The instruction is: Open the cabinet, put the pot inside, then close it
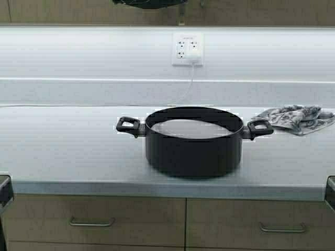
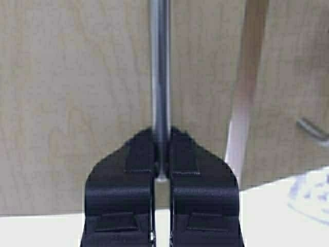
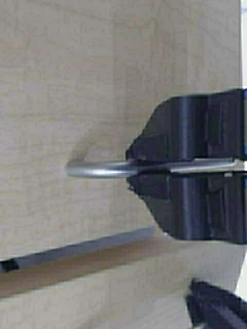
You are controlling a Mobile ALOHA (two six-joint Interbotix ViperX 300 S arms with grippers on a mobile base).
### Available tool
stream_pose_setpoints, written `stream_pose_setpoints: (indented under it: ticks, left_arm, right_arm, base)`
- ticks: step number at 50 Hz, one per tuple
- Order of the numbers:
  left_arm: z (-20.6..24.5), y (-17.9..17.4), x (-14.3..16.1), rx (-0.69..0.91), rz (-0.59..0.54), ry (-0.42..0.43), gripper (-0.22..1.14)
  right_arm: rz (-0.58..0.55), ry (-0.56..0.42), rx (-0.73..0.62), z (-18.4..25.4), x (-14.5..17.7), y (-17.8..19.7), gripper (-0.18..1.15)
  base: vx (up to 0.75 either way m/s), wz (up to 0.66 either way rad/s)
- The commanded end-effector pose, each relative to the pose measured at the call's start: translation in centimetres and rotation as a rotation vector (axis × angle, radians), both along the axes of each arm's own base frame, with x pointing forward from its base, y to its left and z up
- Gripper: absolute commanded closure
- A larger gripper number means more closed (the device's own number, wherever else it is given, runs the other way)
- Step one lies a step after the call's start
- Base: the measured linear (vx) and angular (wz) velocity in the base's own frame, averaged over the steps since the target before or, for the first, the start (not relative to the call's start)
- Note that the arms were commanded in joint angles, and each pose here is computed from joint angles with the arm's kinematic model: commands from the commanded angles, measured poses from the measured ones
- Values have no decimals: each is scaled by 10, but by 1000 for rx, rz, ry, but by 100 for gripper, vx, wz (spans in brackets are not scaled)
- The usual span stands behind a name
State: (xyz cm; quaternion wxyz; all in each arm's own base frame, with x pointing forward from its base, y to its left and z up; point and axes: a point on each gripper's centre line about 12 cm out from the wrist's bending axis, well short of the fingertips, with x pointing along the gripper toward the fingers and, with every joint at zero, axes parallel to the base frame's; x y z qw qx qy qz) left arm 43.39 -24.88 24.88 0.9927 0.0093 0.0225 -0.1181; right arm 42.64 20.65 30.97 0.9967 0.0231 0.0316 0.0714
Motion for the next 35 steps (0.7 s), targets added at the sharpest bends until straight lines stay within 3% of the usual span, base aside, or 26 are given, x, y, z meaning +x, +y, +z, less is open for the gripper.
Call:
stream_pose_setpoints:
  ticks: [1,16,35]
  left_arm:
    - [36,15,-19,-33,-16,-27,89]
    - [46,37,-56,2,-72,22,89]
    - [49,82,-86,16,-45,57,89]
  right_arm:
    - [15,-34,33,28,-17,-12,91]
    - [74,2,20,31,-54,-28,91]
    - [132,95,-25,26,-78,-74,91]
  base:
    - [0,0]
    - [-2,-1]
    - [-6,-2]
